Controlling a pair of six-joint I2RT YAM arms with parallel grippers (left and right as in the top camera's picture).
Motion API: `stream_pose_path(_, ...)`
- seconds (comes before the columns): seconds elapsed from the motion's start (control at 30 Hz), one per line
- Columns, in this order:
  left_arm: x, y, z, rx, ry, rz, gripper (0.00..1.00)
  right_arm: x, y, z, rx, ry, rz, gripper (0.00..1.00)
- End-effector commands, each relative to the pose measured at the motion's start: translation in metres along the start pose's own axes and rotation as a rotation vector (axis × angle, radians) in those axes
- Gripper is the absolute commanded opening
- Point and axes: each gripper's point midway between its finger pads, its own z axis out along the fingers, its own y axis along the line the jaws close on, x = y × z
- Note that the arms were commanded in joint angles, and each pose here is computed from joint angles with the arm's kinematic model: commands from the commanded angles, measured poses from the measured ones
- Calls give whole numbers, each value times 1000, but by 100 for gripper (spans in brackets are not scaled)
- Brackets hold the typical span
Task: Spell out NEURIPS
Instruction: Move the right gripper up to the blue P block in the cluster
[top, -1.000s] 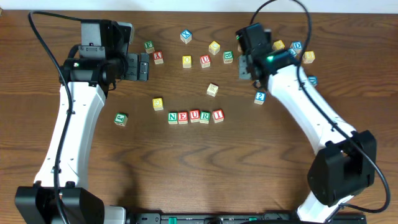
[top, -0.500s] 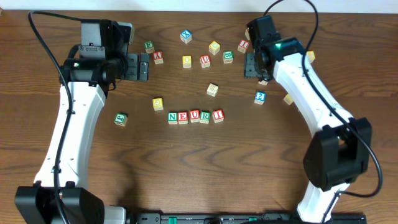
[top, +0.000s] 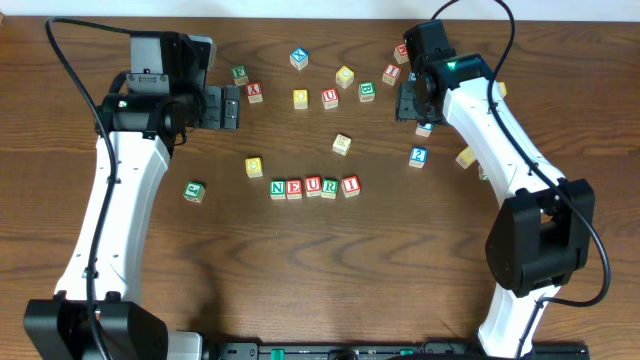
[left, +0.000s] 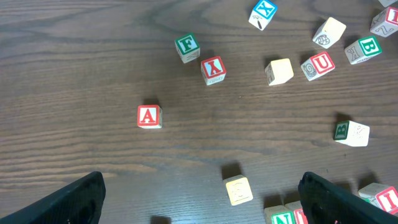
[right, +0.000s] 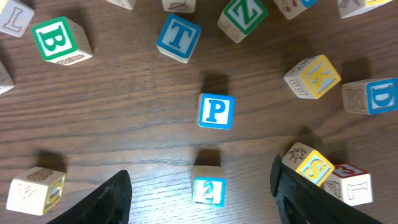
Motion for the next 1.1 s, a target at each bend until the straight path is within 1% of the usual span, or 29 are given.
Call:
stream_pose_path(0.0,-10,0,-7,2,-30,11,98,-9,-9,-1,42,-28,19,66)
stream_pose_path(0.2,-10,0,-7,2,-30,11,98,-9,-13,5,68,-28,17,67)
stream_pose_path(0.57,-10,0,-7,2,-30,11,97,9,-8,50,93,60,-3,65)
stream_pose_path(1.07,-10,0,-7,2,-30,11,98,-1,-18,56,97,38,27,64)
